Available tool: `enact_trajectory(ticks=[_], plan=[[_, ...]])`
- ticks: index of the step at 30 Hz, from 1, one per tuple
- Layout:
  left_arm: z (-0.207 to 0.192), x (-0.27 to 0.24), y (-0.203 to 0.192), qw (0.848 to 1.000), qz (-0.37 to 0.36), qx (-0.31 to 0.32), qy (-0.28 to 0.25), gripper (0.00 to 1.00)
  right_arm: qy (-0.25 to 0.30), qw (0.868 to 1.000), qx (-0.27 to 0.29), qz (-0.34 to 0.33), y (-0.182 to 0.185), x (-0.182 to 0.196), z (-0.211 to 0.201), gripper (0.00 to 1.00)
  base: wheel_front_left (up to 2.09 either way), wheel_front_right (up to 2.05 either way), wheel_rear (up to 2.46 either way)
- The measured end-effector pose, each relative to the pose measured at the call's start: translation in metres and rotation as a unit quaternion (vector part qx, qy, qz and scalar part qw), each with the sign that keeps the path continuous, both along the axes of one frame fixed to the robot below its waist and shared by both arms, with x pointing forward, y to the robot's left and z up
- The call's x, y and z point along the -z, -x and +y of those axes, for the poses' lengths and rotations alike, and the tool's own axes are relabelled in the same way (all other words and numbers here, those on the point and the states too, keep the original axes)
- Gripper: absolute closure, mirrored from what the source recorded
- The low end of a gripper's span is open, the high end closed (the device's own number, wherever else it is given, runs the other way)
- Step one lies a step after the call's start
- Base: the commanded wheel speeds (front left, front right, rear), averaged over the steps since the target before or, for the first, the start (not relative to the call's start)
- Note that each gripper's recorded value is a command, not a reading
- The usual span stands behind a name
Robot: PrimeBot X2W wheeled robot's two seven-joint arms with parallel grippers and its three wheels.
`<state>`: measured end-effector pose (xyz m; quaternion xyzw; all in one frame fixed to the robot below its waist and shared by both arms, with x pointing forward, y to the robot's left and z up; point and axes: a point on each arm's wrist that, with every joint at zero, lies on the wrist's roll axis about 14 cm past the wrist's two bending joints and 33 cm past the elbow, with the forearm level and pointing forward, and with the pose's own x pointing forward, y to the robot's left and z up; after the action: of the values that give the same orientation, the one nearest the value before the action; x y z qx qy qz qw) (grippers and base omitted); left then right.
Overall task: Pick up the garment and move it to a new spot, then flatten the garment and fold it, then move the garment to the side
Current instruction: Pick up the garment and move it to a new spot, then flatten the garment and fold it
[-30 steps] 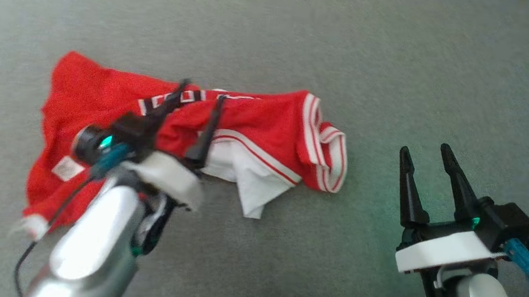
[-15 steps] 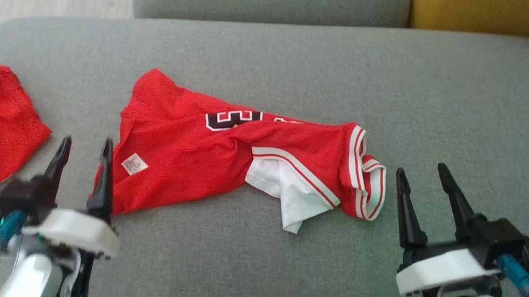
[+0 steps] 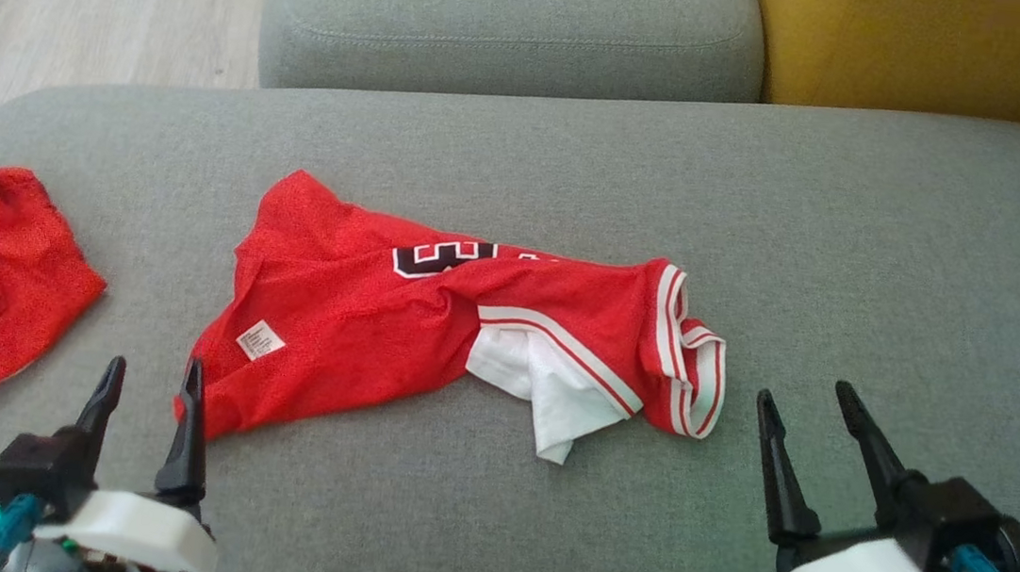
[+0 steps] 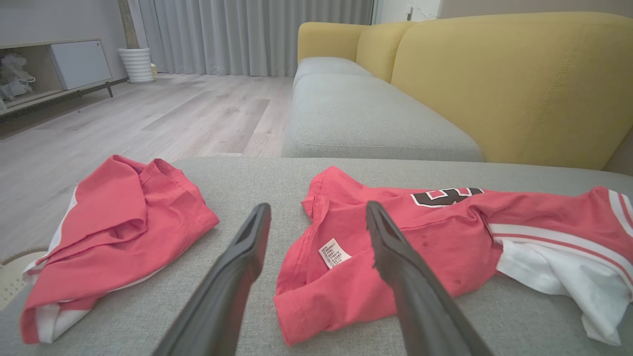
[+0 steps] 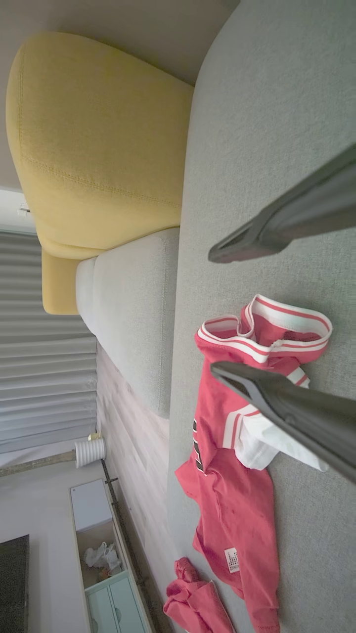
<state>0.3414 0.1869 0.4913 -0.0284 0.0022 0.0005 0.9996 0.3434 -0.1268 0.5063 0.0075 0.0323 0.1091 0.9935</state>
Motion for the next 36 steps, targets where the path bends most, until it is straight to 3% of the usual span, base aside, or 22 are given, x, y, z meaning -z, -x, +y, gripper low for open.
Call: enact_trajectory(ticks=[24, 36], plan=[[-0.008, 0.018, -0.001, 0.999, 0.032, 0.020, -0.009, 0.00, -0.004, 1.000, -0.002, 0.016, -0.001, 0.007, 0.002, 0.00, 0.00, 0.00, 0.00], [-0.014, 0.058, -0.079, 0.992, 0.108, 0.063, -0.002, 0.00, -0.011, 0.999, -0.011, 0.036, -0.036, 0.025, 0.008, 0.00, 0.00, 0.00, 0.00]])
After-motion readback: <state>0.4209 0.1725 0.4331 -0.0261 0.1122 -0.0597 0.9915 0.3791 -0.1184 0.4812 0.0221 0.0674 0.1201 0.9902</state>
